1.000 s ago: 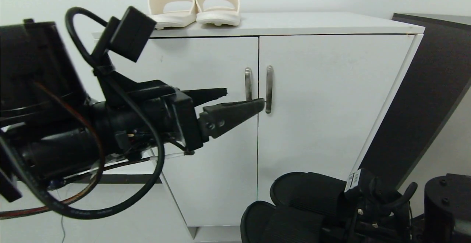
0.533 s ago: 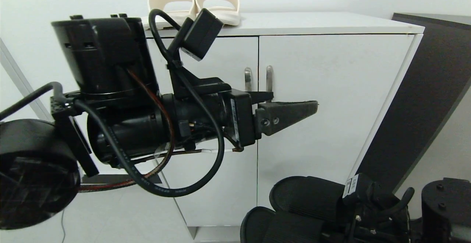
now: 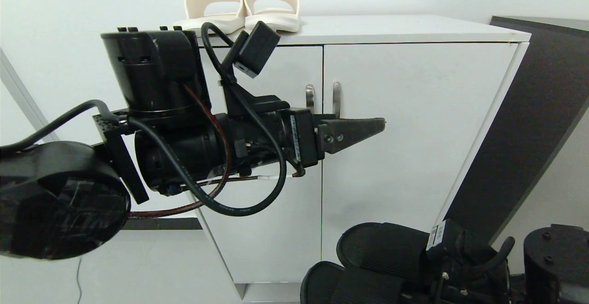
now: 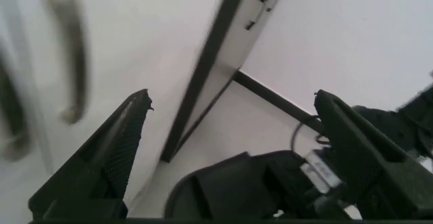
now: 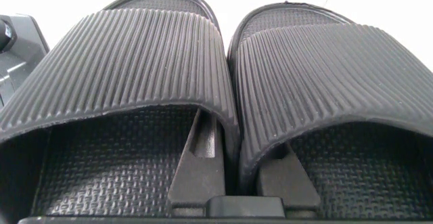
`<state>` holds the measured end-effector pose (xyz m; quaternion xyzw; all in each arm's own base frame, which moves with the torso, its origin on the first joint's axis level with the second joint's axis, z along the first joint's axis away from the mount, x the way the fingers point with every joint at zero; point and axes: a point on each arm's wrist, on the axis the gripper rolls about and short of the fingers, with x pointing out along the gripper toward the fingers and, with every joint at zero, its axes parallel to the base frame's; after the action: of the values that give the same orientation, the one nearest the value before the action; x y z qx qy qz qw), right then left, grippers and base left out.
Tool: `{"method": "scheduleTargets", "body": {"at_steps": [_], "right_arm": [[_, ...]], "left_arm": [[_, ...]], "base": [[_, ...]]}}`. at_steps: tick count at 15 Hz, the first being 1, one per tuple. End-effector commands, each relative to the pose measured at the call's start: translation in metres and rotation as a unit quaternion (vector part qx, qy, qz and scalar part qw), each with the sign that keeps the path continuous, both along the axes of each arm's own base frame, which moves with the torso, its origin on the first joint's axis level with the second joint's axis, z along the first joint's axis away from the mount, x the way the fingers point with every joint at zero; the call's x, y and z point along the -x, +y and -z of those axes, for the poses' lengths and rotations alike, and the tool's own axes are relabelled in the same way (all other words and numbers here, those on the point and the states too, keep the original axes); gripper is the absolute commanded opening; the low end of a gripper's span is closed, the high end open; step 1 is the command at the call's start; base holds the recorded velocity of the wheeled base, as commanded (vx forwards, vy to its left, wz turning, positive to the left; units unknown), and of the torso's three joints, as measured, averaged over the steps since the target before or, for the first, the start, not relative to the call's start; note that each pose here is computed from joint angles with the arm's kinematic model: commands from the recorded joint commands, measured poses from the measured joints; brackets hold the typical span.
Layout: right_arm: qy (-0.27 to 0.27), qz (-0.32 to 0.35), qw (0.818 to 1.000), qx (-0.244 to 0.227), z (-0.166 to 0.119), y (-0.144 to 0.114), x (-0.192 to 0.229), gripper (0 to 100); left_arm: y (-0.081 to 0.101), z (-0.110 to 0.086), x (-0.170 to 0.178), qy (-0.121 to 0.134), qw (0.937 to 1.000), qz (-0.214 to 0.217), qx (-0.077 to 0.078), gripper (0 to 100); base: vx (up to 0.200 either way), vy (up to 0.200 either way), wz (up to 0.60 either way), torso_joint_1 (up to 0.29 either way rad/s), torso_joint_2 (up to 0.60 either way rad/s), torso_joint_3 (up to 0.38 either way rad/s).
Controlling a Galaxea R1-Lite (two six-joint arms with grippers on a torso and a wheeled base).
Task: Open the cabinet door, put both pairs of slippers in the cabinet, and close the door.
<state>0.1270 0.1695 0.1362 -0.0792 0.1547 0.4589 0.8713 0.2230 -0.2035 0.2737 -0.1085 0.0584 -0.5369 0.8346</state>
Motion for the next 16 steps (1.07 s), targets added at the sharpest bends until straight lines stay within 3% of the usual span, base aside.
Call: {"method": "scheduleTargets", "body": {"at_steps": [1, 11, 16], "right_arm": [[0.000, 0.000, 1.000, 0.001, 0.000, 0.001, 0.000, 0], [0.004, 0.000, 1.000, 0.005, 0.003, 0.000, 0.000, 0], [0.002, -0.004, 1.000, 0.003, 0.002, 0.001, 0.001, 0]], "left_arm": [[0.003, 0.000, -0.004, 0.000, 0.9999, -0.011, 0.000, 100], [-0.018, 0.008, -0.034, 0.011, 0.9987, -0.050, -0.003, 100], [-0.017, 0.006, -0.035, 0.023, 0.9984, -0.052, 0.008, 100]], "base": [[0.000, 0.000, 0.00, 0.000, 0.00, 0.000], [0.000, 0.000, 0.00, 0.000, 0.00, 0.000], [0.000, 0.000, 0.00, 0.000, 0.00, 0.000]]}}
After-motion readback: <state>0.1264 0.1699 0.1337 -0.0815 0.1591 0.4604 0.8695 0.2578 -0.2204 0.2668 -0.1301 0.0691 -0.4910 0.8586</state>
